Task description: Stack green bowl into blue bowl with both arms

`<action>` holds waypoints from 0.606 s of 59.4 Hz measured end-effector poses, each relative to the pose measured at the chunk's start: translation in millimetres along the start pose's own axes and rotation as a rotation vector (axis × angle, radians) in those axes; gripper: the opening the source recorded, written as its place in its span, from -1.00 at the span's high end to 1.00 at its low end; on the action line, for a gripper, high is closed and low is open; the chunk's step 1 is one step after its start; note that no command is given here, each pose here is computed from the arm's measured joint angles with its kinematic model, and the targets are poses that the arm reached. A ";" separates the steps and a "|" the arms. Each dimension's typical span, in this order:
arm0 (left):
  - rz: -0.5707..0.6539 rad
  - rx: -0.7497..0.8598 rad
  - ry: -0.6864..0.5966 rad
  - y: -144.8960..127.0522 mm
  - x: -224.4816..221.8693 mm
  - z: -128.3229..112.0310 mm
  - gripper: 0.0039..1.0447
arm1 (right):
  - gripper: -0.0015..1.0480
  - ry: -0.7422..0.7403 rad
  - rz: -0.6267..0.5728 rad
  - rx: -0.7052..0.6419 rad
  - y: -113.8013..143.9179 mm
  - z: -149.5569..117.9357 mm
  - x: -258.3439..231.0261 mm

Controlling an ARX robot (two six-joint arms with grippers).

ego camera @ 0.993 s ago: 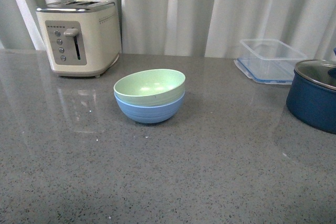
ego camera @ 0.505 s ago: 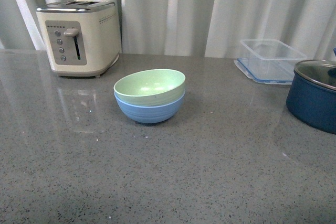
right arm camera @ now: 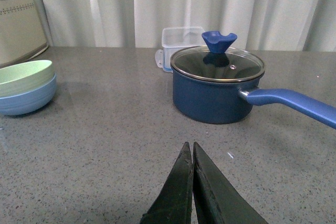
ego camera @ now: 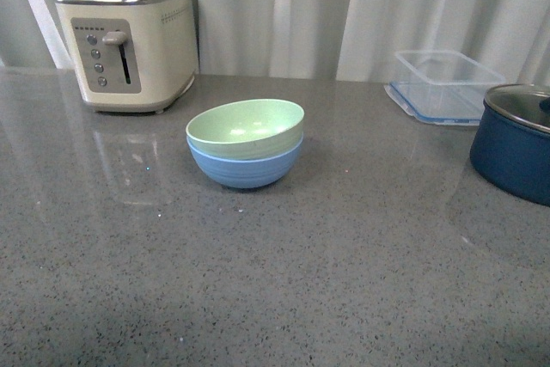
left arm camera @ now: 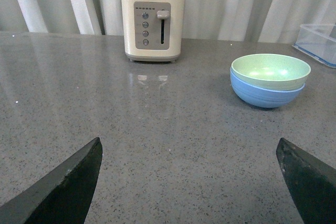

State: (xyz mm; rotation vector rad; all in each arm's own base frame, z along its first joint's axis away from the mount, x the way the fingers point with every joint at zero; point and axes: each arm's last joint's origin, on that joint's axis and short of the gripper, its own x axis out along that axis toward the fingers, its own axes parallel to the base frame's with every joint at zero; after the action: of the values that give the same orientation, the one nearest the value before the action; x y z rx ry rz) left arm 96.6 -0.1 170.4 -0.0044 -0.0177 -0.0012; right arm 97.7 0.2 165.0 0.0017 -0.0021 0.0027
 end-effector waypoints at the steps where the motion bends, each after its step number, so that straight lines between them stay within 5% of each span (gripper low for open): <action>1: 0.000 0.000 0.000 0.0 0.0 0.0 -0.88 | 0.93 0.000 0.000 0.000 0.0 0.0 0.0; 32: 0.000 0.000 0.000 0.0 0.0 0.0 -0.88 | -0.78 0.001 0.000 0.000 0.0 -0.1 0.0; 36: 0.000 0.000 0.000 0.0 0.0 0.0 -0.88 | -0.83 0.001 0.000 0.001 0.0 -0.1 0.0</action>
State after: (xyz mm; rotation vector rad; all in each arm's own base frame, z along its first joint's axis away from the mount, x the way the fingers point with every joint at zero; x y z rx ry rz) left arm 96.6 -0.2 170.4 -0.0044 -0.0181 -0.0016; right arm 97.7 0.2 165.0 0.0029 -0.0013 0.0023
